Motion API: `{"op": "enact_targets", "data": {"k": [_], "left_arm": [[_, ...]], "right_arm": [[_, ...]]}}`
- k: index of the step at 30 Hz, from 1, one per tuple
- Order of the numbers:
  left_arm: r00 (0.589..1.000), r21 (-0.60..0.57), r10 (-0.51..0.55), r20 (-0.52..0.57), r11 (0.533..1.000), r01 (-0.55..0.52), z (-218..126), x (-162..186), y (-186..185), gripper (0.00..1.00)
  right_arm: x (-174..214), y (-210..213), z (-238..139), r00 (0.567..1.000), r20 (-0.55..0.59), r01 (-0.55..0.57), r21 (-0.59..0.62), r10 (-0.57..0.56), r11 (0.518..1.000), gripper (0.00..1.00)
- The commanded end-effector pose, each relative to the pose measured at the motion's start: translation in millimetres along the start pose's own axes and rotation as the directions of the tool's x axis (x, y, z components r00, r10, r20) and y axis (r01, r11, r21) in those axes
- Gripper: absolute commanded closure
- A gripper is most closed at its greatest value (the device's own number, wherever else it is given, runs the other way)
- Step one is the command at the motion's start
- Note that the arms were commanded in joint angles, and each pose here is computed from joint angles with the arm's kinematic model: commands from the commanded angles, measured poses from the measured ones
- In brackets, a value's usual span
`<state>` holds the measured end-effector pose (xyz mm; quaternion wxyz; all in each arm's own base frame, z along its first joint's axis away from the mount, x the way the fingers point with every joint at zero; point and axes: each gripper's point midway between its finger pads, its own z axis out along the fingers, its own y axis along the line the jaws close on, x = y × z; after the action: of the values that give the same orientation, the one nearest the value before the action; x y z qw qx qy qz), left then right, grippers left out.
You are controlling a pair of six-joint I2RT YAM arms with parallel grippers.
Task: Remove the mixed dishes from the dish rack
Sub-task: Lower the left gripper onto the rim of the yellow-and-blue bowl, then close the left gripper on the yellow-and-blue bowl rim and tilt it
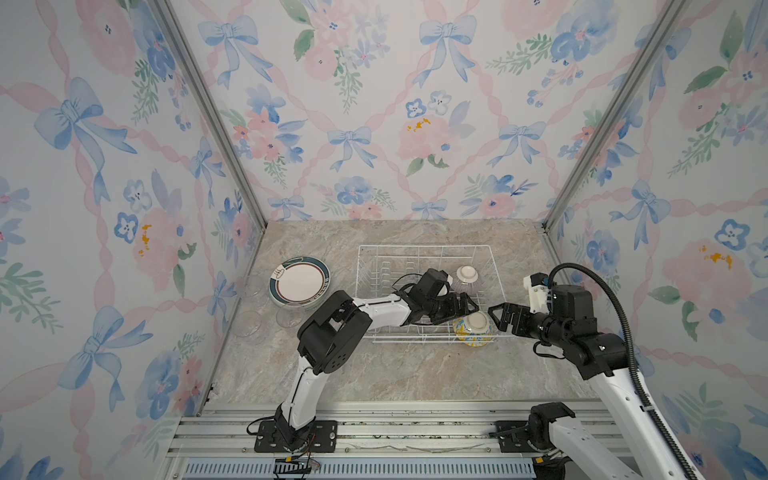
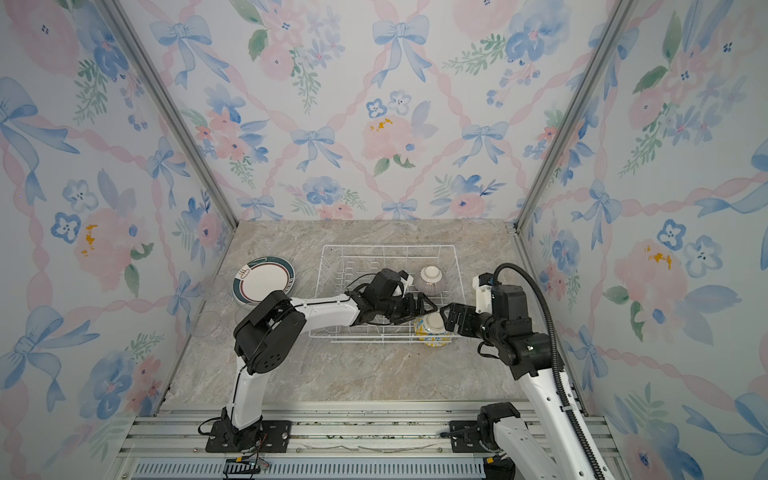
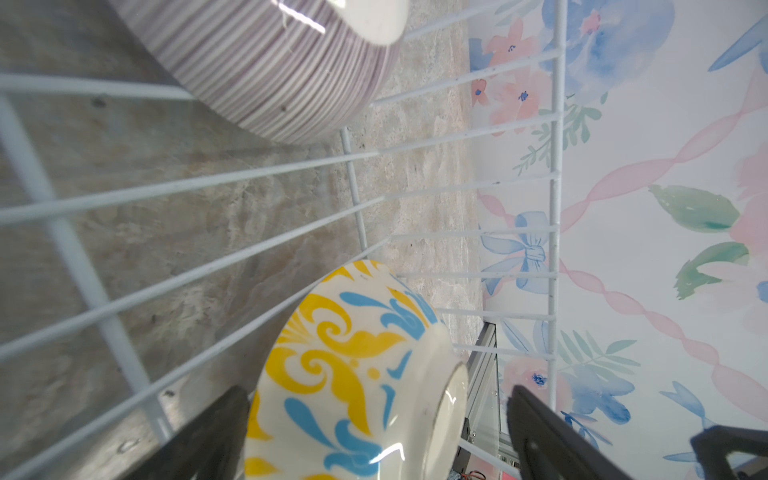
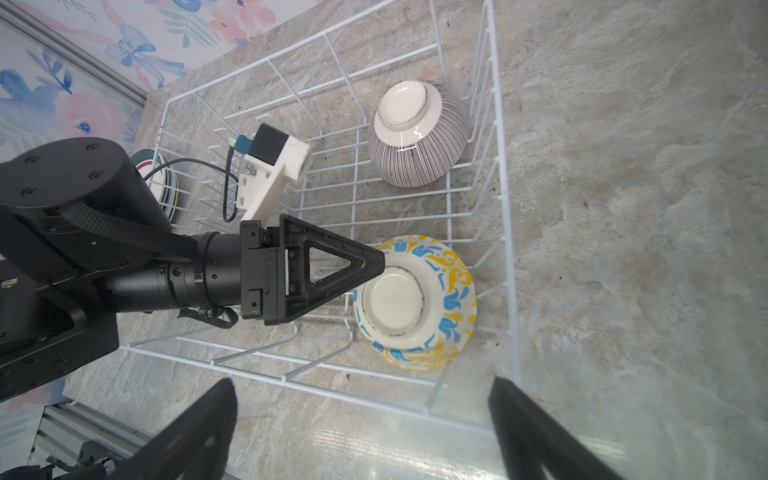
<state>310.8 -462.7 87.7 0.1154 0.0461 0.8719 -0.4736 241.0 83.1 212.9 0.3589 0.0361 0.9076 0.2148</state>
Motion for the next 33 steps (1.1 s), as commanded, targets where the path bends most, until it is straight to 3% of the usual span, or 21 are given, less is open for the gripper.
{"op": "enact_targets", "data": {"k": [1, 5, 14, 33], "left_arm": [[0.997, -0.076, -0.028, -0.075, 0.997, 0.023, -6, 30, 18, 0.02], [0.997, -0.122, -0.005, -0.071, 0.993, -0.004, -17, 30, 20, 0.02], [0.994, -0.119, -0.014, -0.108, 0.993, 0.001, -14, 45, 17, 0.02], [0.996, -0.139, -0.041, -0.081, 0.990, 0.029, -19, 58, 16, 0.02]], "right_arm": [[-1, 0, -3, 1.000, -0.001, 0.012, -0.002, -0.012, 1.000, 0.03], [-2, 0, -3, 1.000, 0.001, 0.013, -0.003, -0.013, 1.000, 0.03], [-1, 0, -3, 1.000, -0.001, 0.013, -0.003, -0.013, 1.000, 0.03], [0, -1, -3, 1.000, -0.003, 0.013, -0.001, -0.013, 1.000, 0.03]]}}
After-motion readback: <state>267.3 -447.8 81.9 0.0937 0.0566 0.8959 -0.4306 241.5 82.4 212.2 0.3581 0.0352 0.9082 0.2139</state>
